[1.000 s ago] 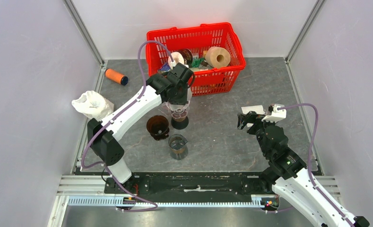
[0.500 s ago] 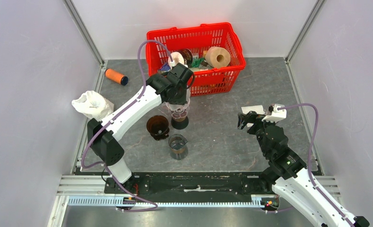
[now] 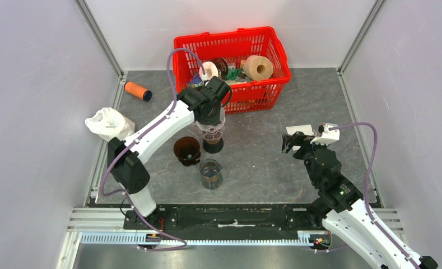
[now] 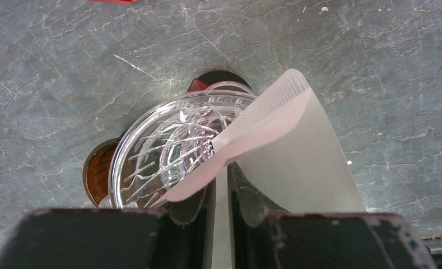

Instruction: Place the coffee filter in the dripper

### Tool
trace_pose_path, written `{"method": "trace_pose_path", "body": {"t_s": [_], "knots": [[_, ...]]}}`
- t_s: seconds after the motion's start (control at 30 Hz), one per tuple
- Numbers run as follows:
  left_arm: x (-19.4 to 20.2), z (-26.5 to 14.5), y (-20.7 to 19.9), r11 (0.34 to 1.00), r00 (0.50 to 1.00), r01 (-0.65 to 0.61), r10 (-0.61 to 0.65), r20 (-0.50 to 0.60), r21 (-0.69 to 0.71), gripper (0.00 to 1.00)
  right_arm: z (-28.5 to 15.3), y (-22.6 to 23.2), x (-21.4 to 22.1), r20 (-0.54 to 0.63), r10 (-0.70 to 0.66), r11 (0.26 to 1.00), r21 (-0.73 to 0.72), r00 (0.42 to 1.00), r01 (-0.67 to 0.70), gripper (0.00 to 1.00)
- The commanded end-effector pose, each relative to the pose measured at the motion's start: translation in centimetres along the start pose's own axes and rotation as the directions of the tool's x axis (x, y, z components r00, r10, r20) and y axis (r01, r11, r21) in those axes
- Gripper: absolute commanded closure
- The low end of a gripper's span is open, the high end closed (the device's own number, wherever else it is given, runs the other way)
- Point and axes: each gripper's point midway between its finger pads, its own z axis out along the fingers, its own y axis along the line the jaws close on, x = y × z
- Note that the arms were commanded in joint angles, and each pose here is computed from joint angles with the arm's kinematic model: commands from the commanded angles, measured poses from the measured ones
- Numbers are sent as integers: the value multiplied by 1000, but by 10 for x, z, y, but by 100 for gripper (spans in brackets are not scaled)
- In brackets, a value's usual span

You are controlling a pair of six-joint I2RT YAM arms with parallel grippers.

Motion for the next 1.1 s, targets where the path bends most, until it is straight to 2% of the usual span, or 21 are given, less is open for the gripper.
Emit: {"method": "trace_pose_path", "body": {"t_s": [0.0,0.47,0.8,1.07], "knots": [[0,5,2,1000,1000,-3,3,-5,-10,82,0,-2,-6,21,-7,1000,13,1000,7,1],[0,8,1,1000,1000,-4,4,-10,-6,81,1,-3,-5,15,-12,1000,20,1000,12,1],[4,11,-4,1000,999,-3,4,-32,12,77,0,-3,-6,18,-11,1000,17,1000,10,1],[2,4,-5,999,1000,4,-3,-22,33,61,0,-3,-6,19,-12,1000,19,1000,12,1]]}}
